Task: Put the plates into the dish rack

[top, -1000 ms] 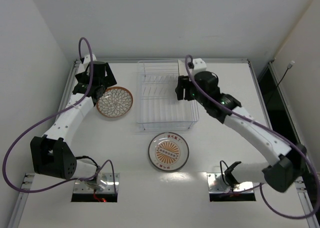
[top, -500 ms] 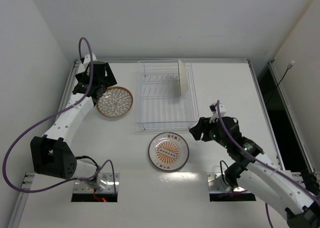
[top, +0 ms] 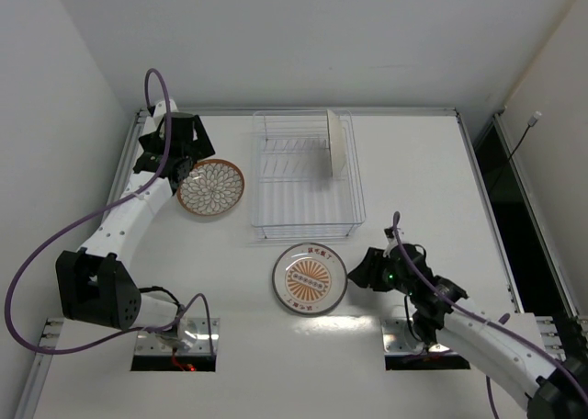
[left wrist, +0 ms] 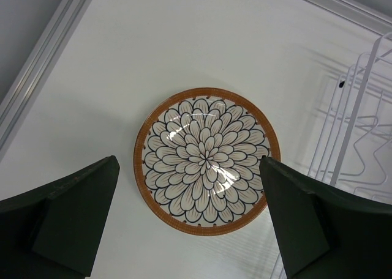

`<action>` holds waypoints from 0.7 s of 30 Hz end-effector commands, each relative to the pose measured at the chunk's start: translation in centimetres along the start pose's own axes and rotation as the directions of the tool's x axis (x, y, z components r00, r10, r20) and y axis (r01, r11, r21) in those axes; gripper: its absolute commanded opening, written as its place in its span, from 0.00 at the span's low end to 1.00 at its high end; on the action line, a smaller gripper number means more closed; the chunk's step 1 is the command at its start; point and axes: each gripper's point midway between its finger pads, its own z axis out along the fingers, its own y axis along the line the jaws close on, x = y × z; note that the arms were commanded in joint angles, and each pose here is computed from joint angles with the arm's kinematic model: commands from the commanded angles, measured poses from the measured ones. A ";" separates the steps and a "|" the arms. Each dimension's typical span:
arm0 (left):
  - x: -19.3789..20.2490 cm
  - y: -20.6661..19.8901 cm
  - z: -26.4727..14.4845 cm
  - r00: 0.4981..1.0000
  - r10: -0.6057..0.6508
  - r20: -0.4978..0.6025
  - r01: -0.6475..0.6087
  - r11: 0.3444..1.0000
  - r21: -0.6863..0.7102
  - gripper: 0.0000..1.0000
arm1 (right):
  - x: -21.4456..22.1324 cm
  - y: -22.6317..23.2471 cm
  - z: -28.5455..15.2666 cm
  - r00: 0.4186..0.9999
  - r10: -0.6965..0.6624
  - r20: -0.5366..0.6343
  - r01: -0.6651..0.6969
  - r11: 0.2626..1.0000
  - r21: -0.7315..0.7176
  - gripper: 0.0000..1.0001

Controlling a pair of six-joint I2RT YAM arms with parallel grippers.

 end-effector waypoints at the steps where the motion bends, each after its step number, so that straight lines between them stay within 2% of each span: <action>1: -2.7 -0.6 -1.1 0.997 -0.038 0.069 0.036 0.999 0.033 1.00 | 0.0 1.6 0.6 0.999 0.048 -0.008 -0.049 0.996 -0.073 0.46; 16: -2.4 -0.6 -0.8 0.997 -0.034 0.062 0.032 0.999 0.029 1.00 | 2.2 2.1 2.3 0.988 0.031 -0.149 -0.046 0.994 -0.100 0.46; 19: -2.4 -0.6 -0.8 0.997 -0.034 0.062 0.032 0.999 0.029 1.00 | 2.9 1.9 2.6 0.980 0.025 -0.195 -0.044 0.995 -0.095 0.38; 20: -2.4 -0.6 -0.8 0.997 -0.034 0.062 0.032 0.999 0.029 1.00 | 2.8 2.0 2.7 0.980 0.026 -0.199 -0.045 0.995 -0.090 0.34; 21: -2.4 -0.6 -0.8 0.997 -0.034 0.062 0.032 0.999 0.029 1.00 | 3.1 1.9 2.7 0.976 0.028 -0.214 -0.048 0.995 -0.088 0.25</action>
